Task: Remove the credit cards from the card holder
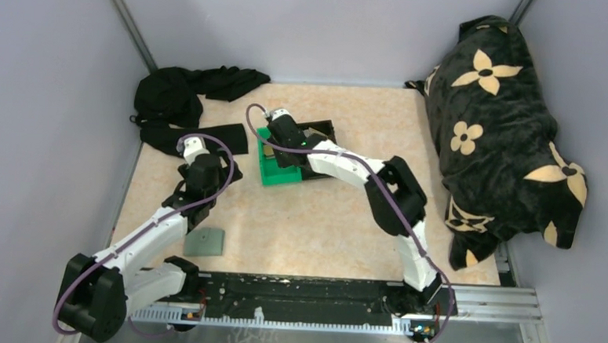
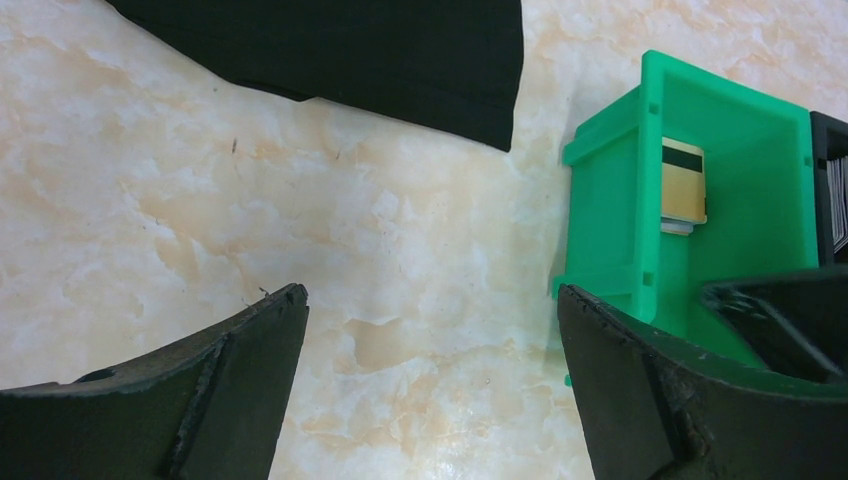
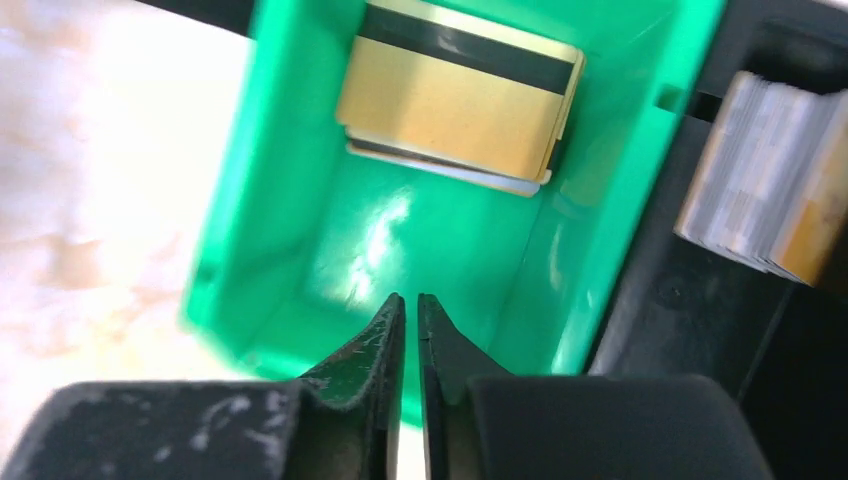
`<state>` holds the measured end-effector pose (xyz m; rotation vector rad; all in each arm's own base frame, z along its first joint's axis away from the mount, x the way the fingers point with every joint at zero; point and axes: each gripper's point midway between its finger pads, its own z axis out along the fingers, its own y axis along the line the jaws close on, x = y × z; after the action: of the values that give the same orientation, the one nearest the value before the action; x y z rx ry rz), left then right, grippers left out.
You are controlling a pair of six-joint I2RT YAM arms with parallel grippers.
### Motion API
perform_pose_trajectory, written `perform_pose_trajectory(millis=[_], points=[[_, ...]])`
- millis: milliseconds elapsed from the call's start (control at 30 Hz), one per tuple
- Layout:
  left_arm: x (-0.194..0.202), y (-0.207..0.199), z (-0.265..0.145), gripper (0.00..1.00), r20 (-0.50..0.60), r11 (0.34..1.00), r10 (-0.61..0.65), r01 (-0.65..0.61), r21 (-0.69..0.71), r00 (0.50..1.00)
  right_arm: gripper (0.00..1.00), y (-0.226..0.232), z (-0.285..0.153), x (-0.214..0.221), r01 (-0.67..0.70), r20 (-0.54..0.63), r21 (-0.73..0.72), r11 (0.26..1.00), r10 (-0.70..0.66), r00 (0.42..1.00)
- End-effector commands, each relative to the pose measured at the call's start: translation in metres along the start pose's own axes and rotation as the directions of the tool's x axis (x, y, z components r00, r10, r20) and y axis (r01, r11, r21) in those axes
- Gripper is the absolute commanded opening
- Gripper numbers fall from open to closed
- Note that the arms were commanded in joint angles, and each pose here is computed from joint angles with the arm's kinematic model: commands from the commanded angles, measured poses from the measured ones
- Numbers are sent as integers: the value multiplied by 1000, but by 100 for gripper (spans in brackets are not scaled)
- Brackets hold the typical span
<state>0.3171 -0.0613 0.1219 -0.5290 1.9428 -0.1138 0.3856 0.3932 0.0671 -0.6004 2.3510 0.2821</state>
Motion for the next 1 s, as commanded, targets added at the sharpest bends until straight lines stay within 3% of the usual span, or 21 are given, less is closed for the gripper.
perform_pose_trajectory(millis=[0, 133, 233, 300, 367, 400, 433, 533, 567, 700, 767, 867, 967], points=[[-6, -7, -1, 100, -12, 999, -31, 31, 4, 999, 15, 25, -93, -98, -5, 376, -110, 994, 46, 926], [-8, 1, -4, 100, -11, 995, -88, 88, -46, 996, 34, 37, -108, -92, 57, 385, -130, 990, -3, 923], [-4, 21, -13, 99, -2, 962, -229, 226, -150, 973, 42, 50, -119, -77, 96, 373, -174, 980, -25, 928], [-8, 22, -17, 87, -3, 958, -255, 252, -134, 967, 47, 58, -131, -67, 92, 377, -249, 964, 9, 926], [-11, 33, -24, 66, -10, 932, -310, 302, -199, 951, 54, 59, -140, -58, 90, 374, -279, 956, 22, 927], [-9, 40, -29, 63, -26, 910, -347, 329, -253, 938, 60, 60, -142, -52, 96, 359, -295, 951, 17, 933], [-8, 45, -34, 64, -40, 891, -377, 351, -288, 925, 65, 64, -143, -46, 113, 340, -320, 941, 3, 940], [-5, 52, -42, 93, -38, 849, -450, 414, -329, 892, 72, 89, -141, -23, 181, 264, -449, 875, -63, 962], [-8, 56, -42, 97, -20, 840, -461, 429, -331, 887, 72, 100, -142, -14, 197, 241, -502, 842, -82, 967], [-36, 69, -41, 100, 11, 833, -464, 441, -333, 886, 72, 139, -147, 23, 306, 232, -602, 738, -205, 951], [-46, 67, -40, 100, -49, 841, -469, 429, -330, 882, 72, 161, -147, 42, 327, 218, -668, 668, -245, 945], [-57, 71, -39, 100, -91, 840, -485, 434, -326, 870, 72, 193, -150, 61, 293, 202, -803, 520, -225, 953], [-61, 80, -40, 100, -83, 826, -515, 468, -315, 853, 72, 203, -141, 68, 259, 174, -839, 478, -214, 961]])
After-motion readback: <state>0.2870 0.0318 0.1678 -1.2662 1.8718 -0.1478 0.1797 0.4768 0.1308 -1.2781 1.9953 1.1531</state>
